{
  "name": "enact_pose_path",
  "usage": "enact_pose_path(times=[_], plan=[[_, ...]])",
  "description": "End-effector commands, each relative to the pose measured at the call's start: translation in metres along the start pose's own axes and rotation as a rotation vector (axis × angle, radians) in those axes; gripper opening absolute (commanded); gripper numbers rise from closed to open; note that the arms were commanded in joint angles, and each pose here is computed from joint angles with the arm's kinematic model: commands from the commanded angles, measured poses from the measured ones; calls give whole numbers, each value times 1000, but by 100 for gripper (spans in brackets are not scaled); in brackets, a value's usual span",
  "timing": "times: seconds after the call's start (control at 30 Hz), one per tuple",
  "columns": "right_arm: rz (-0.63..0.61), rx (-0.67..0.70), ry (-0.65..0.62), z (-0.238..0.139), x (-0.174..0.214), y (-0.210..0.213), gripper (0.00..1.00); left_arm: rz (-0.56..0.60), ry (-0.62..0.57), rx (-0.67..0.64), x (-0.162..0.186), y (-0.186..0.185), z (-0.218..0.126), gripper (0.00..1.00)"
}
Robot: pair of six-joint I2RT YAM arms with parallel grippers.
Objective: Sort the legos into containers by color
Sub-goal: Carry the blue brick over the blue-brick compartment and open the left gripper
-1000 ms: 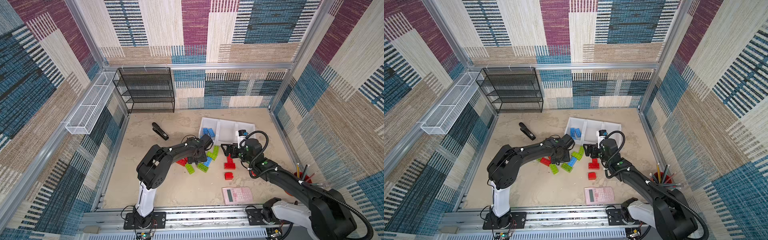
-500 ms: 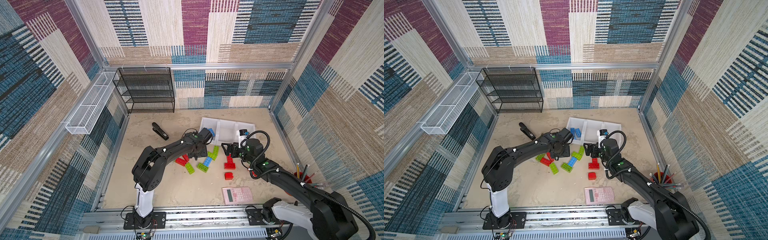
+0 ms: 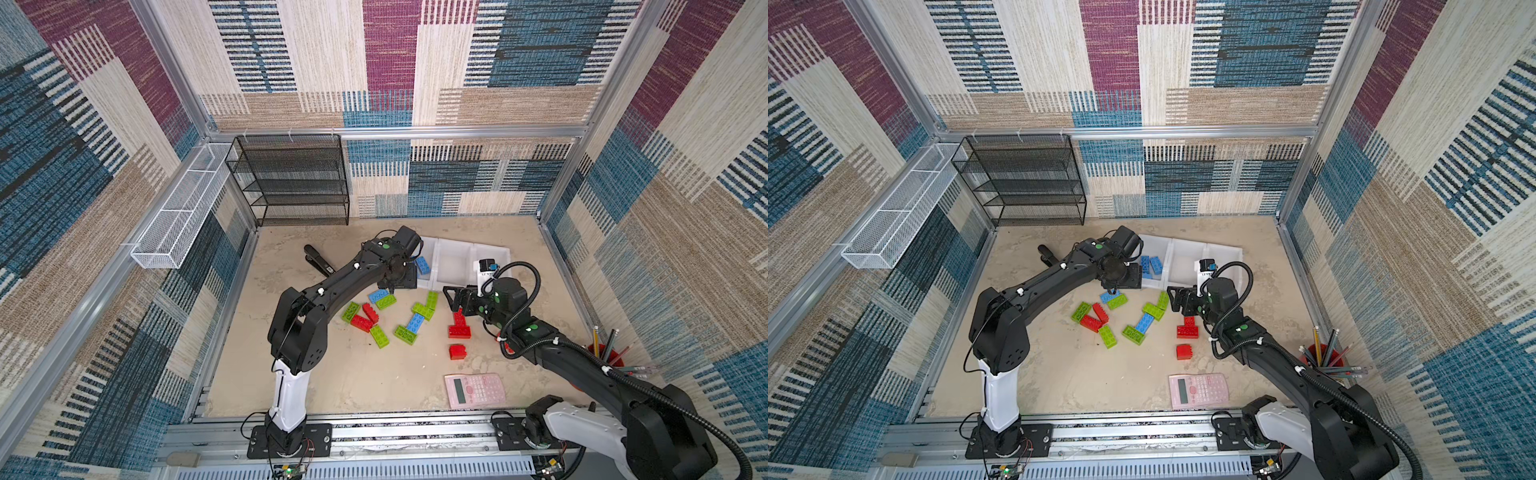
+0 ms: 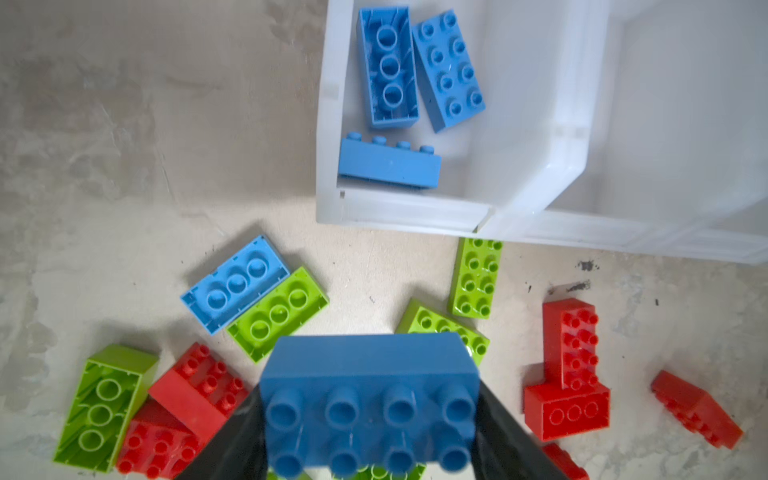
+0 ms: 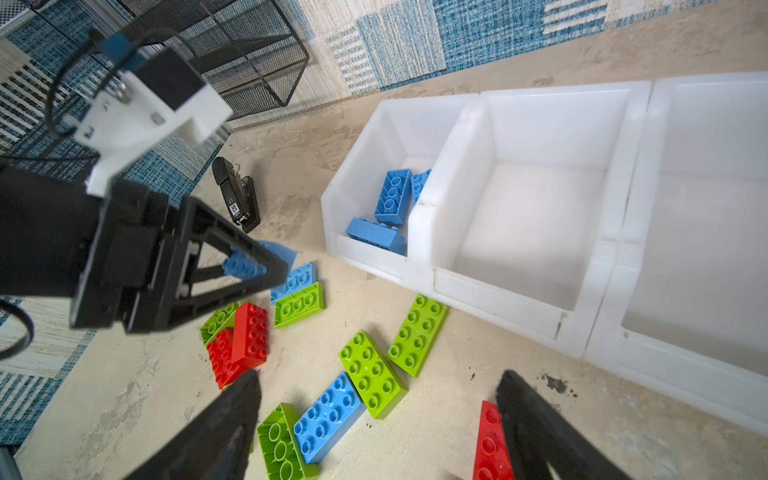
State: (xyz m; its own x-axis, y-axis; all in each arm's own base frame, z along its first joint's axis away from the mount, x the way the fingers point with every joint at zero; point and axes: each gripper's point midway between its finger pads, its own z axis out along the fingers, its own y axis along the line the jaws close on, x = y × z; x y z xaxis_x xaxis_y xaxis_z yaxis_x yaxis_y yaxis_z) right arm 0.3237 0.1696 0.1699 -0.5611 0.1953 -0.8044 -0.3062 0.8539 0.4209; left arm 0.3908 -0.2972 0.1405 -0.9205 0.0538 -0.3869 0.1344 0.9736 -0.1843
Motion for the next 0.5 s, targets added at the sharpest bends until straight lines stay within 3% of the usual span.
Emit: enact_pose_path(times=[0.0, 0.47], plan=[[7, -10, -24, 1, -5, 2, 90, 76, 12, 49, -9, -13, -2, 61], [8, -5, -10, 7, 1, -1, 90, 141, -30, 155, -73, -42, 24, 62]])
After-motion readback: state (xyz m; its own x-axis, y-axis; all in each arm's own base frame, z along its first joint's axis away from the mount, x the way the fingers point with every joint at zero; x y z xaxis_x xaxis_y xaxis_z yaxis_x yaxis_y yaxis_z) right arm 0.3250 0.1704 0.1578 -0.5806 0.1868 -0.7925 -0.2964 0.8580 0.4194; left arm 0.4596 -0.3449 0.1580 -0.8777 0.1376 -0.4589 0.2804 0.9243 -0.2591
